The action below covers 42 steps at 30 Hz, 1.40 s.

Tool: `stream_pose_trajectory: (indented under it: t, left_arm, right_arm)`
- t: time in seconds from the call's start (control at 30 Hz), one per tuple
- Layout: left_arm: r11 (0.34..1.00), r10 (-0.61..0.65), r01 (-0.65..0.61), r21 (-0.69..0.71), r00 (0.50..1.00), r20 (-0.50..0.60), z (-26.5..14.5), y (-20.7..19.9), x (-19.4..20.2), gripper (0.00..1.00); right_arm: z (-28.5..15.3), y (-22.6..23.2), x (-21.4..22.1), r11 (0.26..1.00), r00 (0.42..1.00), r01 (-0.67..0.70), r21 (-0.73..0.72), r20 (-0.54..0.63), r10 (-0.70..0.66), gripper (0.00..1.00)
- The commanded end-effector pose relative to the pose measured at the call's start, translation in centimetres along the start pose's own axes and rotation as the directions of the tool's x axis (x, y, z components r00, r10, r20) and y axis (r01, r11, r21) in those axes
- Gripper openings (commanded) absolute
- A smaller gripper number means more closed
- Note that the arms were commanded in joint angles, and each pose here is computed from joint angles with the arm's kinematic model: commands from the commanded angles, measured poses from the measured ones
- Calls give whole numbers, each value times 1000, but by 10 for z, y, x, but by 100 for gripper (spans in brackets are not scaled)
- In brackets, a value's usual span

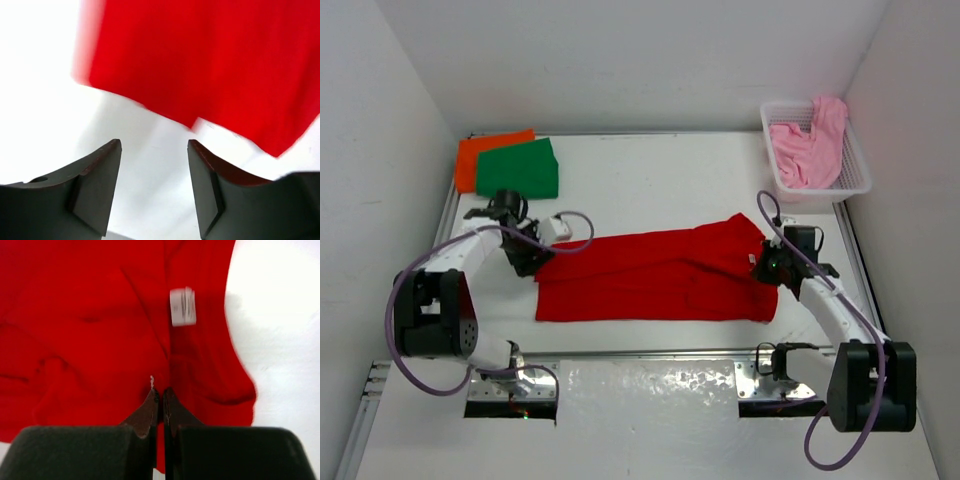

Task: Fold and stack the t-shirts
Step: Fold the other side of the tshirt into a rectangle

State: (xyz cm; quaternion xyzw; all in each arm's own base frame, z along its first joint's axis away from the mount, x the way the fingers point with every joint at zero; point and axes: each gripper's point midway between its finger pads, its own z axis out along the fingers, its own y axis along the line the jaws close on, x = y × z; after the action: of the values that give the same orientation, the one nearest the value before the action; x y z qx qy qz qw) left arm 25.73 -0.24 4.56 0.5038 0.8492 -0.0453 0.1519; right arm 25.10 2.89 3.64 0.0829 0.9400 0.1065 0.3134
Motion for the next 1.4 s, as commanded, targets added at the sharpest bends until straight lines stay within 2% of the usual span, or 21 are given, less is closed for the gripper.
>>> stream_pose_trajectory:
  t: [0.0, 0.03, 0.1, 0.13, 0.2, 0.23, 0.3, 0.33, 0.47, 0.5, 0.53, 0.7, 0.8, 0.93, 1.13, 1.3, 1.37]
  left_arm:
    - [994, -18, 47, -95, 958, 286, -57, 45, -97, 54]
    - [993, -33, 72, -97, 932, 361, -77, 52, -136, 54]
    - [993, -12, 61, -104, 909, 417, -89, 51, -178, 54]
    - [997, -18, 47, -56, 899, 438, -82, 31, -211, 53]
    - [998, 24, 8, -61, 863, 505, -85, 18, -261, 52]
    - [999, 36, -35, -12, 859, 511, -70, -8, -291, 51]
    - [997, 53, -71, 14, 842, 537, -55, -29, -327, 48]
    - [992, 48, -103, 74, 844, 535, -36, -53, -351, 46]
    - [956, 48, -195, 217, 838, 544, 5, -110, -403, 41]
    - [940, 57, -219, 262, 857, 512, 31, -133, -408, 40]
    - [931, 74, -252, 265, 839, 539, 29, -142, -424, 40]
    - [903, 98, -316, 292, 812, 576, 60, -190, -462, 40]
    - [908, 72, -296, 296, 806, 588, 73, -196, -476, 41]
    - [926, 70, -261, 271, 828, 557, 95, -192, -474, 45]
    - [923, 71, -251, 293, 858, 509, 128, -200, -461, 50]
    - [920, 53, -238, 311, 862, 504, 142, -207, -461, 50]
    - [916, 45, -238, 323, 860, 508, 141, -209, -462, 44]
  right_arm:
    - [3, 9, 18, 997, 998, -62, -53, -28, 60, 0]
    - [4, 8, 28, 996, 996, -72, -54, -47, 70, 0]
    - [5, 8, 34, 995, 995, -85, -59, -57, 82, 0]
    - [6, 8, 38, 994, 995, -87, -65, -59, 83, 0]
    - [7, 9, 41, 993, 995, -92, -72, -55, 88, 0]
    - [8, 9, 43, 993, 994, -96, -75, -53, 92, 0]
    - [10, 9, 46, 990, 992, -118, -75, -61, 114, 0]
    - [11, 10, 46, 989, 991, -121, -82, -62, 116, 0]
    - [13, 12, 51, 988, 989, -126, -94, -85, 118, 0]
    - [12, 10, 52, 989, 989, -127, -81, -84, 120, 0]
    - [12, 9, 52, 989, 989, -127, -74, -83, 121, 0]
    - [10, 6, 55, 987, 986, -151, -51, -85, 146, 0]
    - [10, 5, 58, 984, 982, -171, -41, -94, 166, 0]
    - [9, 6, 56, 983, 981, -178, -43, -81, 175, 3]
    - [8, 7, 52, 986, 985, -158, -53, -82, 153, 3]
    - [7, 9, 51, 986, 986, -153, -63, -81, 148, 2]
    - [7, 9, 51, 986, 985, -154, -62, -84, 148, 1]
